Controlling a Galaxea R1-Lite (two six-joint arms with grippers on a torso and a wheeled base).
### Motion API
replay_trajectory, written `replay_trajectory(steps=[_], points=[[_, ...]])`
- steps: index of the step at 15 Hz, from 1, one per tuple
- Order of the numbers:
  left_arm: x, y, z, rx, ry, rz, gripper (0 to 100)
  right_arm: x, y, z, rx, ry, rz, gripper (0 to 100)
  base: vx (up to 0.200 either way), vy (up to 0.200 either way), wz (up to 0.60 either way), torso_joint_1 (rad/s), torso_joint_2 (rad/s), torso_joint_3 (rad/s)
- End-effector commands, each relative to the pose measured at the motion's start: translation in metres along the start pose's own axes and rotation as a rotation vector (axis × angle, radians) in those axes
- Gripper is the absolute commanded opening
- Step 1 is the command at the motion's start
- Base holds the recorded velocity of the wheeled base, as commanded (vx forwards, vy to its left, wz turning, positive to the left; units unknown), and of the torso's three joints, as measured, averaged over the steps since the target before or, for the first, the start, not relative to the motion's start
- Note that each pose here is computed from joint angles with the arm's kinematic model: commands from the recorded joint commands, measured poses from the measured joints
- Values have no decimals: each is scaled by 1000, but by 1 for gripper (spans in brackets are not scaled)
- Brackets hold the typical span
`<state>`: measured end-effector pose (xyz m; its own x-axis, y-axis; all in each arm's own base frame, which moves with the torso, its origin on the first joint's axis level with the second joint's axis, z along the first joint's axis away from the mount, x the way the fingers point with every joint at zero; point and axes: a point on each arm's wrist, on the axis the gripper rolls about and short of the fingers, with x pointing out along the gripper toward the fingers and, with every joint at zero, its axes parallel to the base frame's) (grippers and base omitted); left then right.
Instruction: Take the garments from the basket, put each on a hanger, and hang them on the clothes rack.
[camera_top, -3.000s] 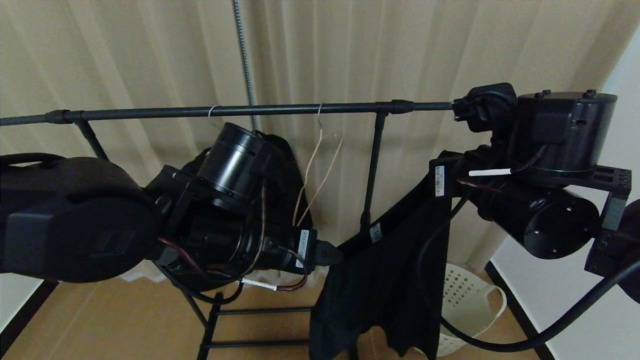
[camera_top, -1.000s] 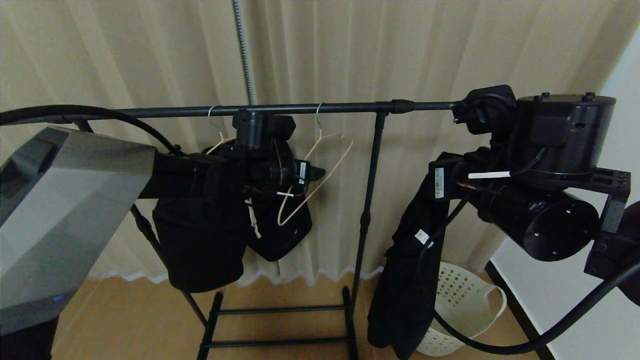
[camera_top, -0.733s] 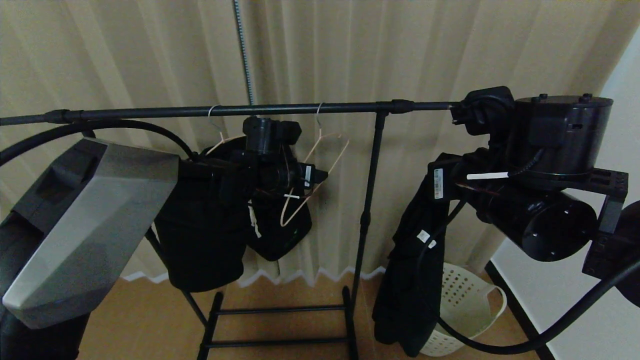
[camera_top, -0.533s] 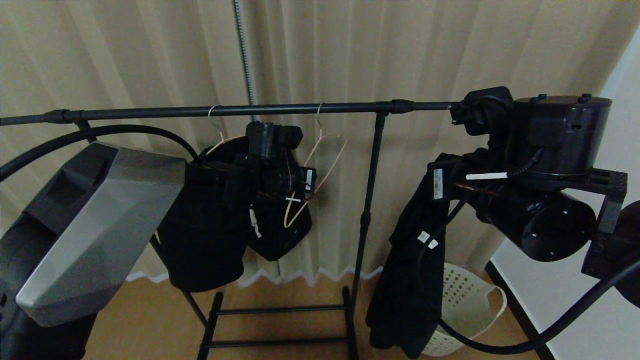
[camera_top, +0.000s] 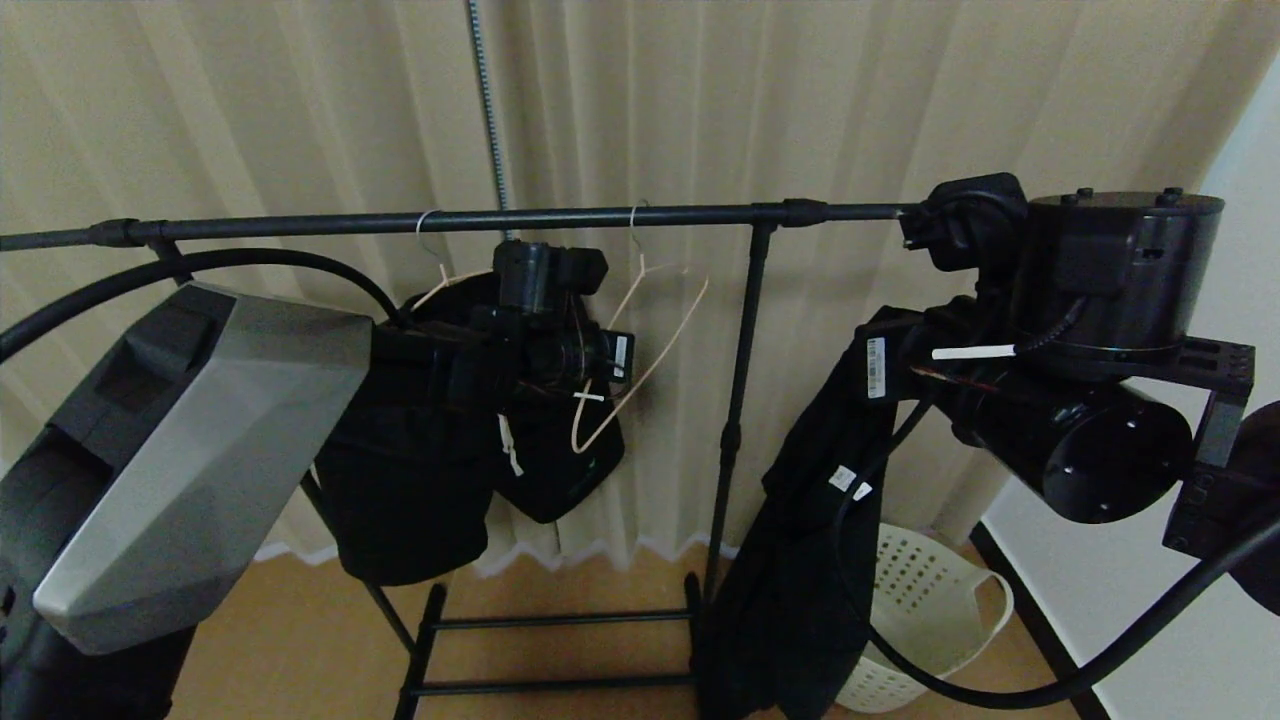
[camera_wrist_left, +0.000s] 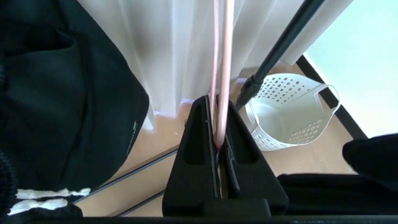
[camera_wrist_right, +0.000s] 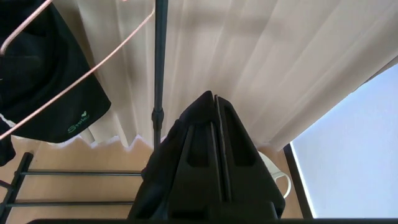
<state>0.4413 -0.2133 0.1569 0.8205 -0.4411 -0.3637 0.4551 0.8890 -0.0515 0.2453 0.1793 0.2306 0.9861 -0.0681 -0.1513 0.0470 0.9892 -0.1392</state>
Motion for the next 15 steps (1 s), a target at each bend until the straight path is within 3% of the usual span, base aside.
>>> replay_trajectory(steps=[1,10,13,15], points=[[-11,-2,12,1,-30,-3,0,0,0,0,-2,1,0,0,0,0,0,0,0,0],[-42,-21,27,17,-59,-47,0,1,1,-1,-4,4,0,0,0,0,0,0,0,0],[-61,-21,26,23,-106,-50,0,1,0,-1,-4,3,-1,0,0,0,0,0,0,0],[-111,-22,19,29,-131,-92,0,2,0,-2,-5,5,-4,0,0,0,0,0,0,0]])
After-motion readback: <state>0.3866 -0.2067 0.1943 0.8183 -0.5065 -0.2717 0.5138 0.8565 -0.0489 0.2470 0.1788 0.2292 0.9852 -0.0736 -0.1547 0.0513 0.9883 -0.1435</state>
